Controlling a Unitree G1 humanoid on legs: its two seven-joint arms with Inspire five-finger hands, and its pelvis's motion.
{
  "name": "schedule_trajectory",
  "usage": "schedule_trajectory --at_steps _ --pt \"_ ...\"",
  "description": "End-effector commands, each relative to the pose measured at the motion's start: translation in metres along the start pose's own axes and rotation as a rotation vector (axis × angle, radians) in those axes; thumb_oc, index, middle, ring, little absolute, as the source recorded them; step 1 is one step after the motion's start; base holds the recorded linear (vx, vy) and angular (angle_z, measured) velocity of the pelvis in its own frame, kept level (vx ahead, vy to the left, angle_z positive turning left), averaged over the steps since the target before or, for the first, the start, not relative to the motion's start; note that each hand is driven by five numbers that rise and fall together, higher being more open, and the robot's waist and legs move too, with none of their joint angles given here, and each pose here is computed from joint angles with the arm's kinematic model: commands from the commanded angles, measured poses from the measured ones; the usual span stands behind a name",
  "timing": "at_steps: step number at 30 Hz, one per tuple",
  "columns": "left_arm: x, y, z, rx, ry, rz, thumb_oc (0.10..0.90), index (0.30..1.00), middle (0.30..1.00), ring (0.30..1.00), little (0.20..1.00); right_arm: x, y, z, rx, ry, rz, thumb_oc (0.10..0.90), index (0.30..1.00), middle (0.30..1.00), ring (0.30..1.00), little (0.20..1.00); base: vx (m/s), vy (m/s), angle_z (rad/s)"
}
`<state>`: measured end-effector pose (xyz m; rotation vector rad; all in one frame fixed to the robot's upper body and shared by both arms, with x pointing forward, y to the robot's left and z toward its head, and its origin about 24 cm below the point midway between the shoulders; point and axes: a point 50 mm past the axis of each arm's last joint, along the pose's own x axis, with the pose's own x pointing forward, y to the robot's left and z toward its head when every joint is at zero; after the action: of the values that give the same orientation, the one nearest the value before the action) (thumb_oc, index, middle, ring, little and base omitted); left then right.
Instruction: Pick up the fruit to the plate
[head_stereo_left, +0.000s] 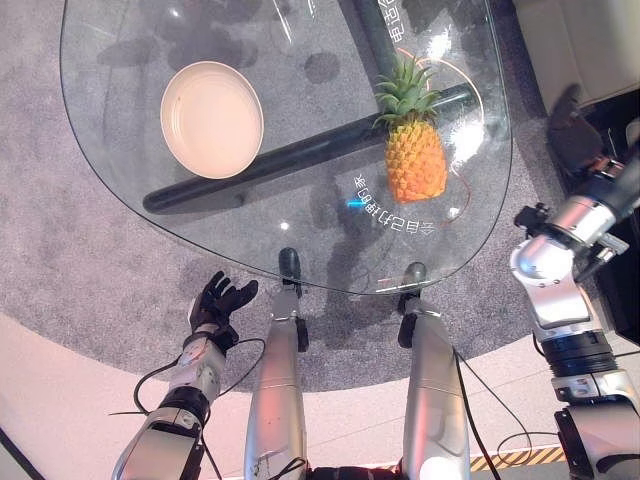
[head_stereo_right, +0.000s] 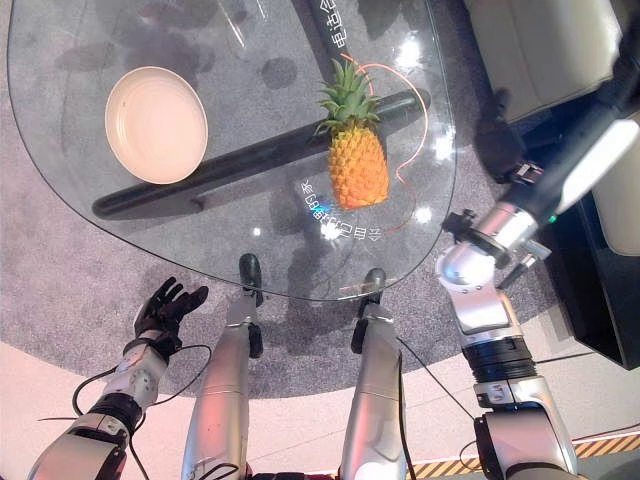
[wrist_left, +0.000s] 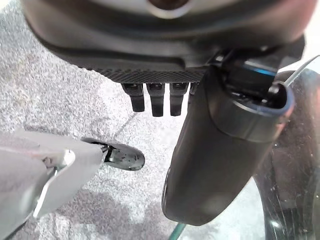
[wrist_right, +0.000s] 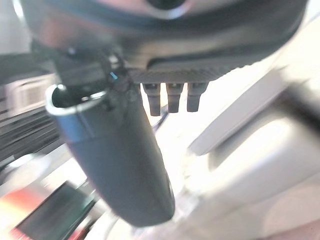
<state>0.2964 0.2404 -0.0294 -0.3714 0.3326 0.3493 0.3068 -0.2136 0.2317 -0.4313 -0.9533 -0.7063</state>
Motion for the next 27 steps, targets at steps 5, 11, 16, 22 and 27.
schedule_trajectory --at_steps 5,11,16,22,27 --pt "-0.013 0.029 -0.021 0.043 0.024 0.092 0.800 0.900 0.900 0.900 0.900 0.017 0.005 0.047 0.083 -0.227 0.127 0.800 0.900 0.900 0.900 0.900 0.00 0.000 0.01" --pt "-0.013 0.024 -0.024 0.043 0.032 0.083 0.800 0.900 0.900 0.900 0.900 0.008 0.020 0.055 0.130 -0.207 0.227 0.800 0.900 0.900 0.900 0.900 0.00 0.000 0.00" --pt "-0.013 0.019 -0.026 0.048 0.037 0.078 0.800 0.900 0.900 0.900 0.900 0.001 0.029 0.058 0.156 -0.176 0.279 0.800 0.900 0.900 0.900 0.900 0.00 0.000 0.00" --pt "-0.014 0.017 -0.028 0.053 0.043 0.074 0.800 0.900 0.900 0.900 0.900 -0.003 0.035 0.060 0.188 -0.129 0.327 0.800 0.900 0.900 0.900 0.900 0.00 0.000 0.00" --pt "-0.014 0.016 -0.030 0.053 0.050 0.073 0.800 0.900 0.900 0.900 0.900 -0.009 0.040 0.059 0.200 -0.096 0.372 0.800 0.900 0.900 0.900 0.900 0.00 0.000 0.00"
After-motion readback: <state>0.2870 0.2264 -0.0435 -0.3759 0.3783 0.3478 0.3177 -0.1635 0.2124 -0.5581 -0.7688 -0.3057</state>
